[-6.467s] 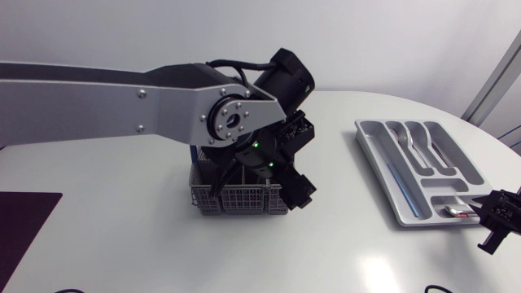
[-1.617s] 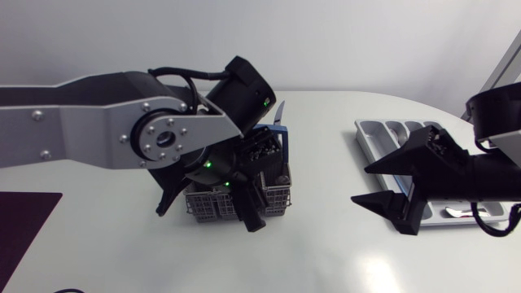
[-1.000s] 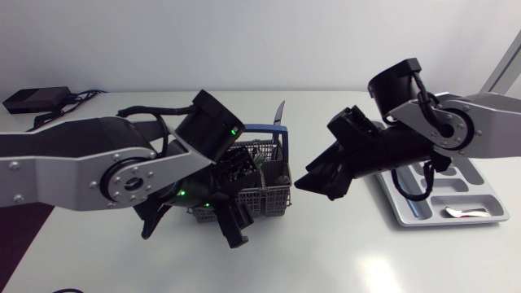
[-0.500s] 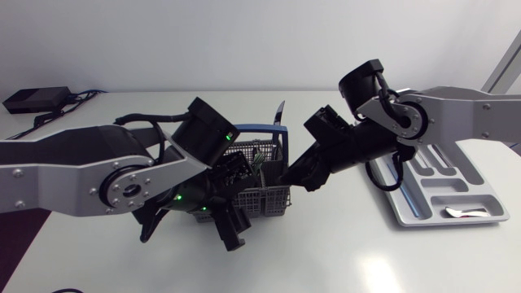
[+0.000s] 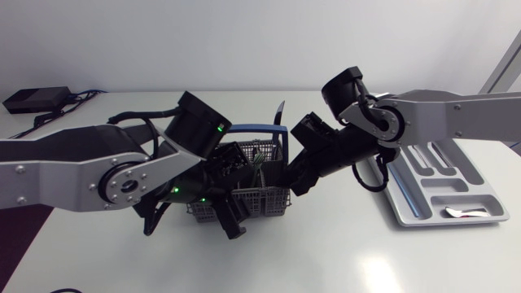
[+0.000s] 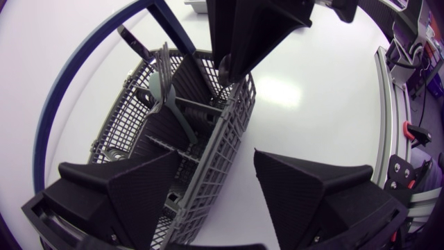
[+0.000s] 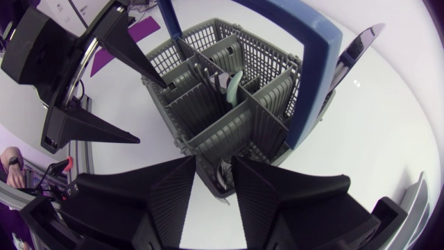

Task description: Sort the cutlery from the basket into the organizer compartments.

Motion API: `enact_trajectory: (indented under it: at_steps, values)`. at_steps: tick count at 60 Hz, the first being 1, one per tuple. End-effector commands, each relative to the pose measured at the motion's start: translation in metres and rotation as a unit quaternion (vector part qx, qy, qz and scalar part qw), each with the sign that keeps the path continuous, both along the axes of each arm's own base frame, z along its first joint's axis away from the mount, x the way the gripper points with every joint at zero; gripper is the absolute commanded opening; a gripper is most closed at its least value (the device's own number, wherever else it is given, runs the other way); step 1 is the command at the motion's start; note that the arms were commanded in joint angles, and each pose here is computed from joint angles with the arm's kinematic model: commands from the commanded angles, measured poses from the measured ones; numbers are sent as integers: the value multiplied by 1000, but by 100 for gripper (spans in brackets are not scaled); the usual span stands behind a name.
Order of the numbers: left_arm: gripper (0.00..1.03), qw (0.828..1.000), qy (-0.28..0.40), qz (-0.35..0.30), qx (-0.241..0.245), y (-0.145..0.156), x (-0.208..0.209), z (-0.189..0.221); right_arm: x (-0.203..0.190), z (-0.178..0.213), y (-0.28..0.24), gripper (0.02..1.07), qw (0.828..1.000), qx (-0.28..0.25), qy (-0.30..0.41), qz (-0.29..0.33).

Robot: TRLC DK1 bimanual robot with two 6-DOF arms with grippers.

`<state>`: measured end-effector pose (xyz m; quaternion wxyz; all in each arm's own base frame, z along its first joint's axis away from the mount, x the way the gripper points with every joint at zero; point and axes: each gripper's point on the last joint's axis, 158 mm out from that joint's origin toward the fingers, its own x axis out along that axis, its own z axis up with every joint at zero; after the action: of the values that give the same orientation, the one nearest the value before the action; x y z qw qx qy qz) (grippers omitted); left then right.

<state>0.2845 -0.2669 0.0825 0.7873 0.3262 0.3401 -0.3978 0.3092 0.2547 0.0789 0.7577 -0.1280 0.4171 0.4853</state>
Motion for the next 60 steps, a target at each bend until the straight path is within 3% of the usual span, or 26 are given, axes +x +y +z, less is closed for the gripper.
enact_trajectory:
  at_steps: [1, 6, 23, 60]
  values:
    - [79, 1000, 15, 11, -2, 6, -2, -11, 2, -6, 5, 29, 1000, -4, 8, -3]
    - [79, 1000, 17, 11, -3, 6, -2, -12, 3, -9, 5, 19, 1000, -9, 9, -4]
    - [79, 1000, 20, 16, -4, 6, 0, -15, 1, -1, 6, 10, 1000, -11, 5, -5]
    - [84, 1000, 21, 15, -4, 1, 3, -22, -2, 45, 9, 8, 999, -25, -23, -11]
